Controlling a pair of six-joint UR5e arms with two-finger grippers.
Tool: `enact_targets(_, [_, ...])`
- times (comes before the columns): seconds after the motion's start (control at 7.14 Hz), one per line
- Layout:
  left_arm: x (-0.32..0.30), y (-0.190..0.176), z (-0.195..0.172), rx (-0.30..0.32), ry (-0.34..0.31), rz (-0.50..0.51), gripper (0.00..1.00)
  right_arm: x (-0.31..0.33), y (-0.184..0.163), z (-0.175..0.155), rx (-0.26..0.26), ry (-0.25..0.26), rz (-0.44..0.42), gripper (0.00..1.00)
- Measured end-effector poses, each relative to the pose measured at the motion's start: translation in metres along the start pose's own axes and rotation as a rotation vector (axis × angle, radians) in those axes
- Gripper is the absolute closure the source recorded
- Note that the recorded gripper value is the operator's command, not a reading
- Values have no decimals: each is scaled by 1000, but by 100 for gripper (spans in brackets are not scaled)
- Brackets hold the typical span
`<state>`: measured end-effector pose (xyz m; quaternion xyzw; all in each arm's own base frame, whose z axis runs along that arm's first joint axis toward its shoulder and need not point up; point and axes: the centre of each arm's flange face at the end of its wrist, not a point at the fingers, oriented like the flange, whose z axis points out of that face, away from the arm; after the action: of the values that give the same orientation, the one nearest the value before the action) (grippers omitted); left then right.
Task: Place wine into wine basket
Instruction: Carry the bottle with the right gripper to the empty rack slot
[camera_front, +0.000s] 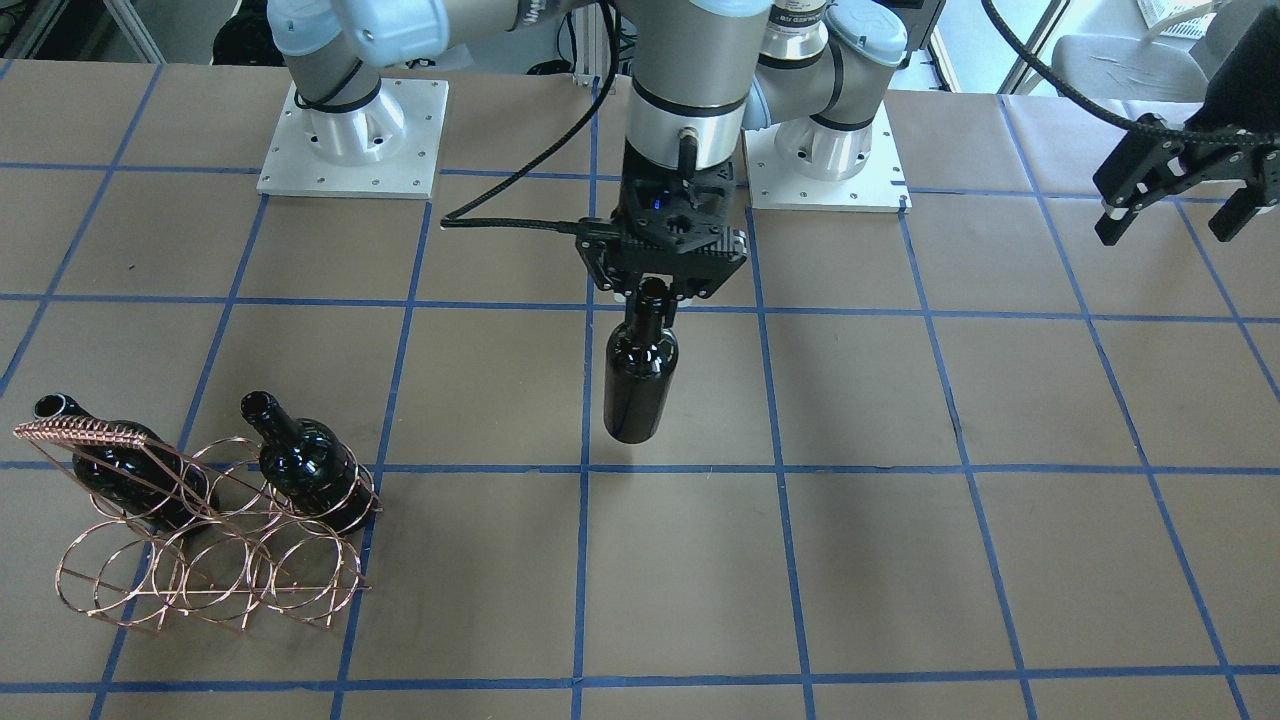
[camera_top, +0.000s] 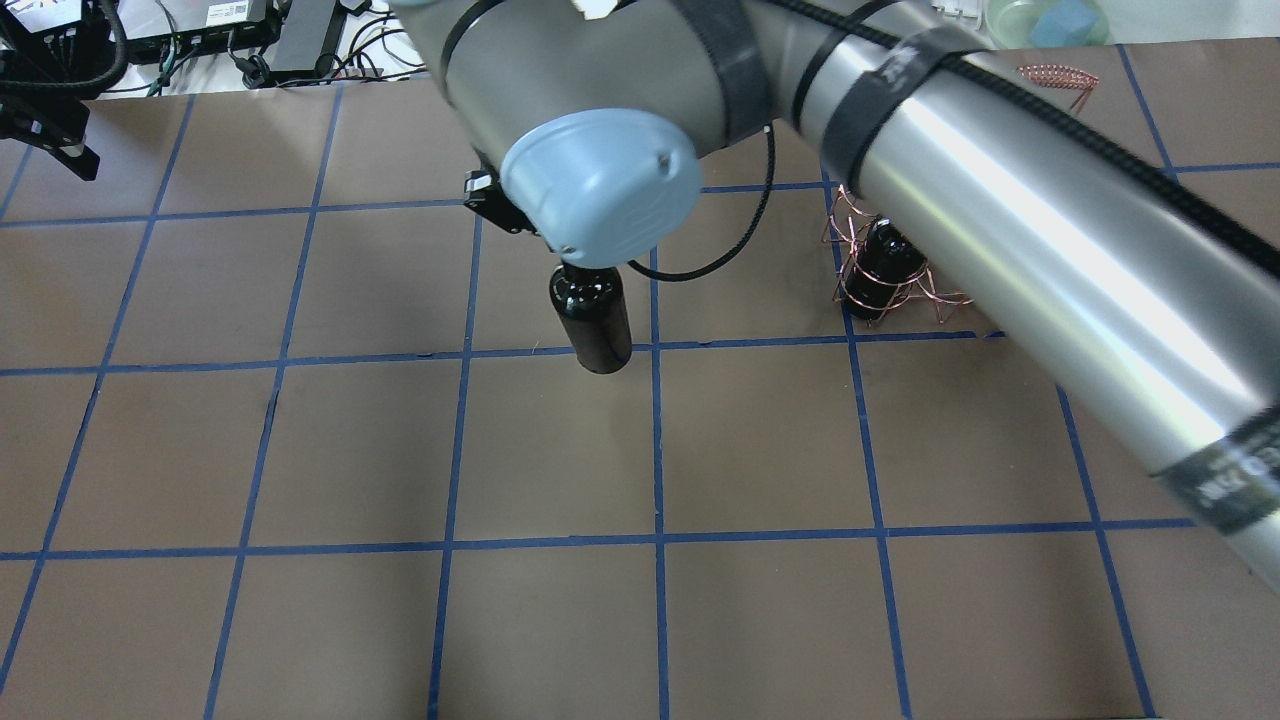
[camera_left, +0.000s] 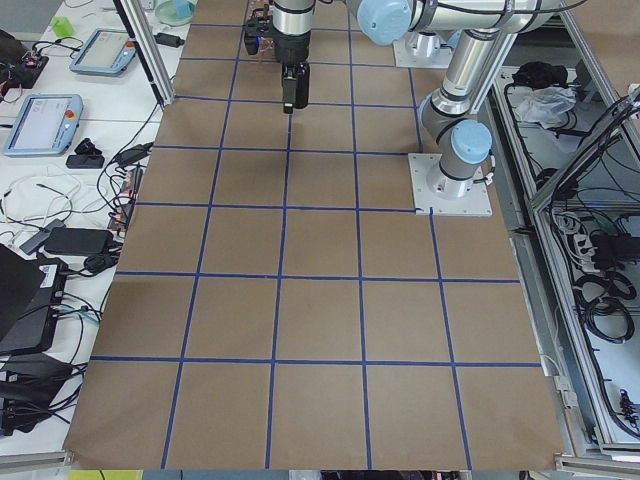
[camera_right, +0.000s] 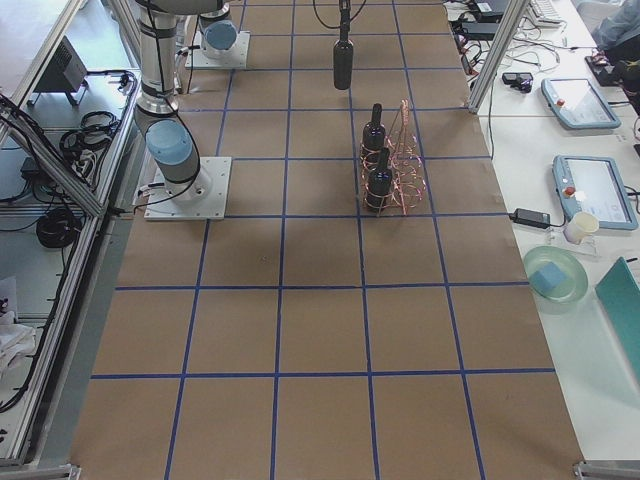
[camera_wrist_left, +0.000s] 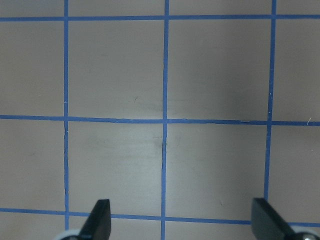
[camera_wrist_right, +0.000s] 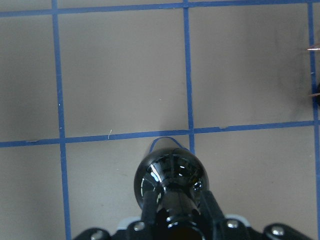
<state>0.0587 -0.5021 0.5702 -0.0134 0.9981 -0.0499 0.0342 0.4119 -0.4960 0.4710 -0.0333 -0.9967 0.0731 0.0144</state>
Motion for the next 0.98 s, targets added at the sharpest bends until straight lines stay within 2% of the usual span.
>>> enact_targets(0.14, [1,0,0,1,0,1,0,47,-3,-22,-13,-9,5,100])
enact_targets(0.56, [1,2,-2,0,-5,2,0,201,-12,-73,-96,18,-86,100])
enact_targets(0.98, [4,2,-4,2,-9,10,0,334,-34,-85,-144,5,-224,100])
